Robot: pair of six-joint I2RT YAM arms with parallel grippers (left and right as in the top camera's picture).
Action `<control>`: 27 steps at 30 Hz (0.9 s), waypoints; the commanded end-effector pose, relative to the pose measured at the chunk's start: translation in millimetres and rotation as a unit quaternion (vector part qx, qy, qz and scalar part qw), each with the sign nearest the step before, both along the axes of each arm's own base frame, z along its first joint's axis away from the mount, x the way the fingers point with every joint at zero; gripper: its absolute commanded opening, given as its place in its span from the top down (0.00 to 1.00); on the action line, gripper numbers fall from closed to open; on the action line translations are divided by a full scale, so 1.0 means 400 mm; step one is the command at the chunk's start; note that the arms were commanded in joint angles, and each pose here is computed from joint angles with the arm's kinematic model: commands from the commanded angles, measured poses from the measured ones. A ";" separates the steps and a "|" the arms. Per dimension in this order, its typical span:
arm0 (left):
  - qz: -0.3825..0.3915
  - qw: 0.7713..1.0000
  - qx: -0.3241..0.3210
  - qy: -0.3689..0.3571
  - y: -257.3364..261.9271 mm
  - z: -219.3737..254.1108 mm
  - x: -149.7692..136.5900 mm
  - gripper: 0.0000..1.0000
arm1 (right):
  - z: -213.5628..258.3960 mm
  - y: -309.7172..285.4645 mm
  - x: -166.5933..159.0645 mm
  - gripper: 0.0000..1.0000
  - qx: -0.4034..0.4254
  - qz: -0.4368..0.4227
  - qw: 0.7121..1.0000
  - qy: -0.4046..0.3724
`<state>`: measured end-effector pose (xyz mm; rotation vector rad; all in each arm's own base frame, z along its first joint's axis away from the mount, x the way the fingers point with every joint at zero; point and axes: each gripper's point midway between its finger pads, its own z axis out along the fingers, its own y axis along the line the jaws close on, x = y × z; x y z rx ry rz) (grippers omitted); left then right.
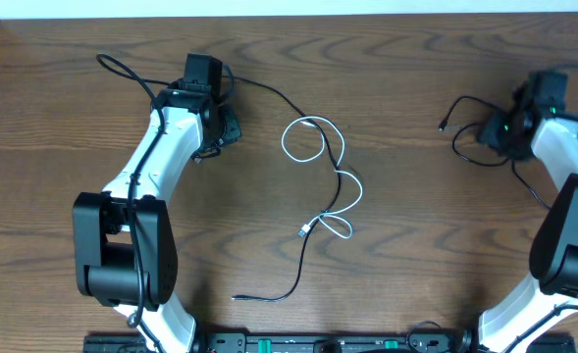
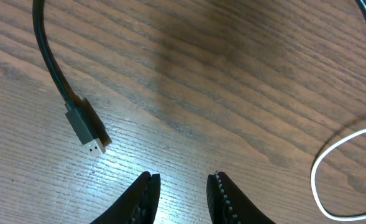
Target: Untangle cables
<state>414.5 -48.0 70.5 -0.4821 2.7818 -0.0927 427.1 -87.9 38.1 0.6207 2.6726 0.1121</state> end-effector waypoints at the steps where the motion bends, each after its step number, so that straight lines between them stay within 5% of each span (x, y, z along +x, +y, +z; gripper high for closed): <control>1: 0.002 1.000 0.000 0.010 0.000 -0.018 -0.005 0.70 | 0.073 0.168 0.044 0.40 0.095 0.092 0.991 -0.025; 5: 0.002 1.000 0.000 0.010 0.000 -0.018 -0.005 0.70 | 0.073 0.327 -0.006 0.41 0.161 0.154 0.975 0.011; 12: 0.002 1.000 0.000 0.010 0.000 -0.018 -0.005 0.69 | 0.042 0.507 -0.102 0.39 0.163 0.239 0.954 0.073; 21: 0.002 1.000 0.000 0.010 0.000 -0.018 -0.005 0.69 | 0.015 0.678 -0.214 0.24 0.101 0.363 0.919 0.113; 27: 0.002 1.000 0.000 0.010 0.000 -0.018 -0.005 0.69 | -0.004 0.713 -0.239 0.28 0.013 0.397 0.911 0.114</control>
